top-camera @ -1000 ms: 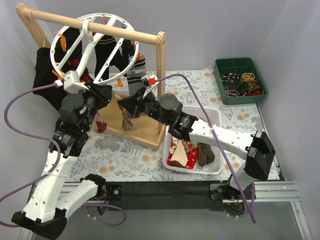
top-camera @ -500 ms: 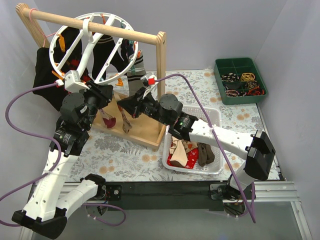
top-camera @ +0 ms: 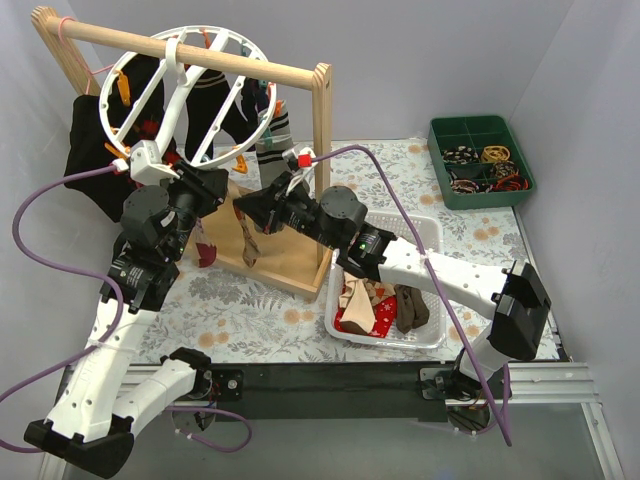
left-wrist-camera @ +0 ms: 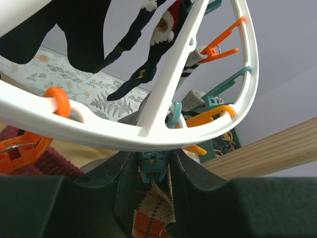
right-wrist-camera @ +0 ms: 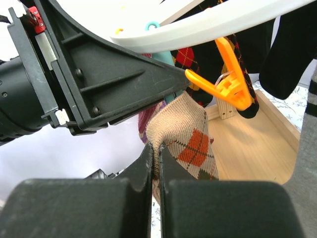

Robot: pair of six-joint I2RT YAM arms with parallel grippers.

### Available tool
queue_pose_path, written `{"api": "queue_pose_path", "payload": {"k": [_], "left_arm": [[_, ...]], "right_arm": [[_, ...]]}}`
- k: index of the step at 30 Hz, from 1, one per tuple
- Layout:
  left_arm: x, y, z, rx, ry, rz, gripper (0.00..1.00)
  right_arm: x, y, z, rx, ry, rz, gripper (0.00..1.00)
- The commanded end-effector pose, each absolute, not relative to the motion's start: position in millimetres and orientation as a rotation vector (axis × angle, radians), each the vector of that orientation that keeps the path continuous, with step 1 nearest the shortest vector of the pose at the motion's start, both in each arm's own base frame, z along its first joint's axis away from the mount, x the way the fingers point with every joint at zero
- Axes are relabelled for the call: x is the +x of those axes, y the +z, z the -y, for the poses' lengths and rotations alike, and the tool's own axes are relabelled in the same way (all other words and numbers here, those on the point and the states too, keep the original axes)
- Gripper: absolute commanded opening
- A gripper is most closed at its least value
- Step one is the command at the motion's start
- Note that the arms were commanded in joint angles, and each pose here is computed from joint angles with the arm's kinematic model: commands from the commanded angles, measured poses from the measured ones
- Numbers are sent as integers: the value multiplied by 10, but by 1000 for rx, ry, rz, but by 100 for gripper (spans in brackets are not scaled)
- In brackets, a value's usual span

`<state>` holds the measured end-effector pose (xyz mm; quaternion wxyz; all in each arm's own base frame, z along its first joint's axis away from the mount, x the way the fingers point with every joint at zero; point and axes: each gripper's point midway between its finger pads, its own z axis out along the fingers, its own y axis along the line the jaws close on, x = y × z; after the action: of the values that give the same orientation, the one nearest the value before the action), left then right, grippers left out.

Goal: Clip the socks to the hanger
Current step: Clamp the sock onto the hanger.

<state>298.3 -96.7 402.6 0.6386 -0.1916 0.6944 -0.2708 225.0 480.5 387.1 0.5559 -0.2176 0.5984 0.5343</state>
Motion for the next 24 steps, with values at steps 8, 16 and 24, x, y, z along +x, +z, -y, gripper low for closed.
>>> {"api": "queue_pose_path", "payload": {"k": [8, 16, 24], "left_arm": [[2956, 4060, 951, -446, -626, -1569, 17], [2865, 4193, 883, -447, -615, -1544, 56], [2748, 4337, 826, -439, -601, -1543, 68]], "right_arm": [[2182, 4425, -4713, -460, 1334, -1267, 1], [2180, 4410, -4690, -458, 1328, -1268, 9], [2149, 4421, -4584, -466, 1304, -1257, 43]]}}
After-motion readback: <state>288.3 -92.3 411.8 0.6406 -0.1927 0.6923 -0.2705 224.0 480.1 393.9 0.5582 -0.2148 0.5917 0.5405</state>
